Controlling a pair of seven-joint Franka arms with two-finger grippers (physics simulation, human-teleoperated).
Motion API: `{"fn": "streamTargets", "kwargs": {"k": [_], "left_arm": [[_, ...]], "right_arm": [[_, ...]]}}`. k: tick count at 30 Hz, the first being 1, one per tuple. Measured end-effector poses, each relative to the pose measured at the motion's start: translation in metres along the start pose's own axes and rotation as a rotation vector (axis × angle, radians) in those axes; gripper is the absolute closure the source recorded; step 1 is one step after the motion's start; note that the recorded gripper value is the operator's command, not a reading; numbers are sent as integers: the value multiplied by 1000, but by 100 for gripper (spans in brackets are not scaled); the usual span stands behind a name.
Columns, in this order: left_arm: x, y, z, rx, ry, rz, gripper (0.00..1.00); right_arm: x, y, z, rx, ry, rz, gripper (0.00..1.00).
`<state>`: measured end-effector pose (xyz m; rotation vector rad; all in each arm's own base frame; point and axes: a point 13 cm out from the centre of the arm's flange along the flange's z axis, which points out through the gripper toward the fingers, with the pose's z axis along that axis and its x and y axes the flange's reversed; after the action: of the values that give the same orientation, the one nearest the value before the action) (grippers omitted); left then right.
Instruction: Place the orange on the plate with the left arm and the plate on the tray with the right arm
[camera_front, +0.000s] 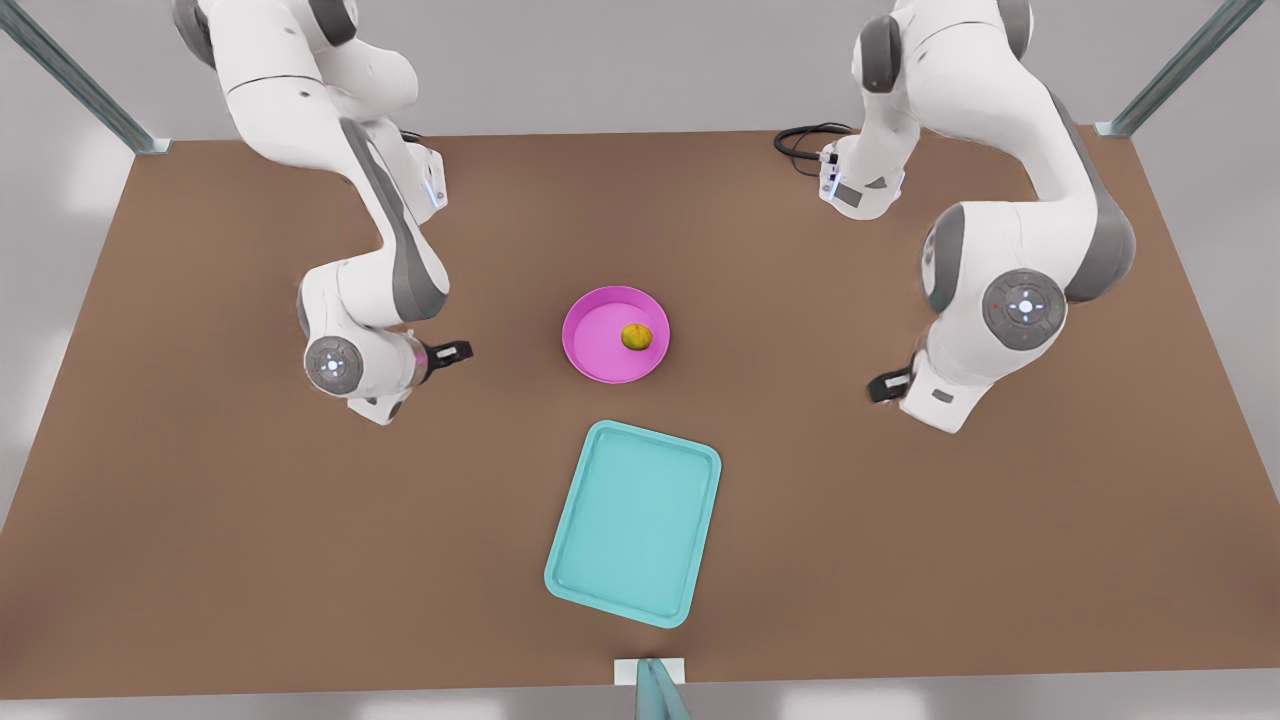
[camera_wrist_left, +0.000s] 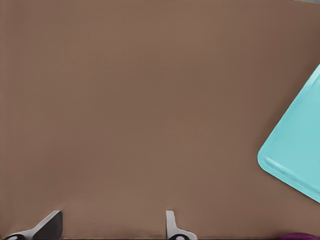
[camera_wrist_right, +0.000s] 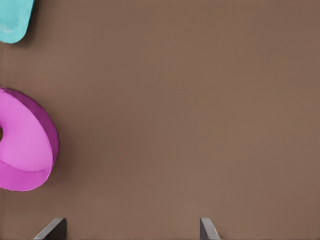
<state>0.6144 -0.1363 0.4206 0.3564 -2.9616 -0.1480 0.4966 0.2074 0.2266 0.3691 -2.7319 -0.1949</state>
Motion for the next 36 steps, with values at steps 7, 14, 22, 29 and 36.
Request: {"fn": "streamTargets", "kwargs": {"k": [7, 14, 22, 29, 36], "left_arm": [[60, 71, -37, 23, 8, 158, 0], [52, 66, -38, 2, 5, 213, 0], [61, 39, -29, -5, 32, 291, 0], [63, 39, -29, -5, 37, 309, 0], [63, 38, -28, -4, 39, 320, 0]], "right_arm": [[-13, 78, 113, -28, -142, -10, 0], [-20, 109, 152, -39, -311, -13, 0], [-28, 145, 182, -59, -340, -41, 0], [-29, 146, 199, -62, -312, -42, 0], [-29, 150, 207, -65, -279, -63, 34]]}}
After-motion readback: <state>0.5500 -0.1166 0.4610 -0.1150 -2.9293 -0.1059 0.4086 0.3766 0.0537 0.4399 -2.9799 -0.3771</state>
